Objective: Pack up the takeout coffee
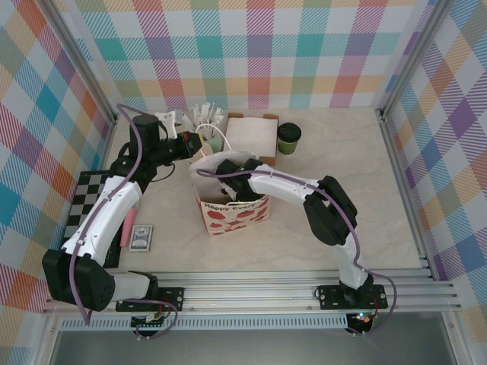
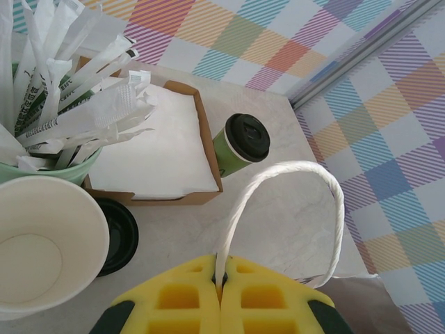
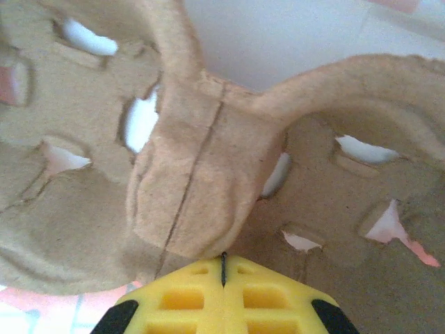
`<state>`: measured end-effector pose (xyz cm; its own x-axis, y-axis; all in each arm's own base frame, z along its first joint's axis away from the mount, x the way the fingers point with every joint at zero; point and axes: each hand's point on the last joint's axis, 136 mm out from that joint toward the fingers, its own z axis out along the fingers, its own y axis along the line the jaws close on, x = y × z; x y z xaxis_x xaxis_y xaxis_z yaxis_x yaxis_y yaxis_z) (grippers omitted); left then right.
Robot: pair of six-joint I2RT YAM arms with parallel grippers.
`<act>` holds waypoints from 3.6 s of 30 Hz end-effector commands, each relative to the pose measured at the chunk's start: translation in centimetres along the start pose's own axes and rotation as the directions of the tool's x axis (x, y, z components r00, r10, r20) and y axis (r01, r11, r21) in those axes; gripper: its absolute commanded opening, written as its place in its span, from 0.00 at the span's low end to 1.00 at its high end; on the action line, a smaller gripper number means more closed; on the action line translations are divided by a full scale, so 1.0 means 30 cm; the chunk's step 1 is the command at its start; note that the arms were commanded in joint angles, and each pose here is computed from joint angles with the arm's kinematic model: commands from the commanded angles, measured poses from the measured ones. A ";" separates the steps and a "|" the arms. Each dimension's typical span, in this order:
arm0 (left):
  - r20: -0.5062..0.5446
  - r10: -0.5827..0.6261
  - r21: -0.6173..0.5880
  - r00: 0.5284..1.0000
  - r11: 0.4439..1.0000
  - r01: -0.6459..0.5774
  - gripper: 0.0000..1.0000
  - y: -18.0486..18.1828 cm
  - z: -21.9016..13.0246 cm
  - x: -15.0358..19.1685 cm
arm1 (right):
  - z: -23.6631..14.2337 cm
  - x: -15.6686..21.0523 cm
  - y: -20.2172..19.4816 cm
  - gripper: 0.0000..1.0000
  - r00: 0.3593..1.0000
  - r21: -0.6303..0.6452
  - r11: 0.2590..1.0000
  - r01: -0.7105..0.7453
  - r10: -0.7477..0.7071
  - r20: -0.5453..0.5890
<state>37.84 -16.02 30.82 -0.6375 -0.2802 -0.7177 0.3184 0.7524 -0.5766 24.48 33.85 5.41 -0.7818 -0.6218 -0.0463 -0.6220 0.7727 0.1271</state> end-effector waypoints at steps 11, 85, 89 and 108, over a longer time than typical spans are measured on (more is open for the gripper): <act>0.018 0.016 0.019 1.000 1.000 -0.016 0.00 -0.012 -0.001 -0.005 | 0.104 -0.016 -0.072 0.07 1.000 0.126 0.992 -0.011 0.012 -0.007; -0.008 0.069 0.038 0.998 0.997 -0.069 0.00 -0.022 0.016 0.015 | -0.799 -0.282 0.118 1.00 0.618 -0.122 0.989 0.083 0.045 0.785; 0.001 0.061 0.054 0.998 0.997 -0.061 0.00 -0.032 0.024 0.005 | -0.925 -0.286 0.094 1.00 0.414 -0.057 0.992 0.111 0.006 0.910; -0.099 -0.052 -0.345 0.994 0.938 0.015 0.89 0.085 -0.201 0.051 | -0.827 -0.239 -0.204 1.00 0.746 0.050 0.985 0.162 -0.156 0.648</act>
<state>36.03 -14.13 31.26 -0.6823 -0.2142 -0.6990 0.2296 0.8449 -0.4831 37.43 30.51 31.22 -0.4942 -0.3997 -0.7720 -0.6684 0.7425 0.0434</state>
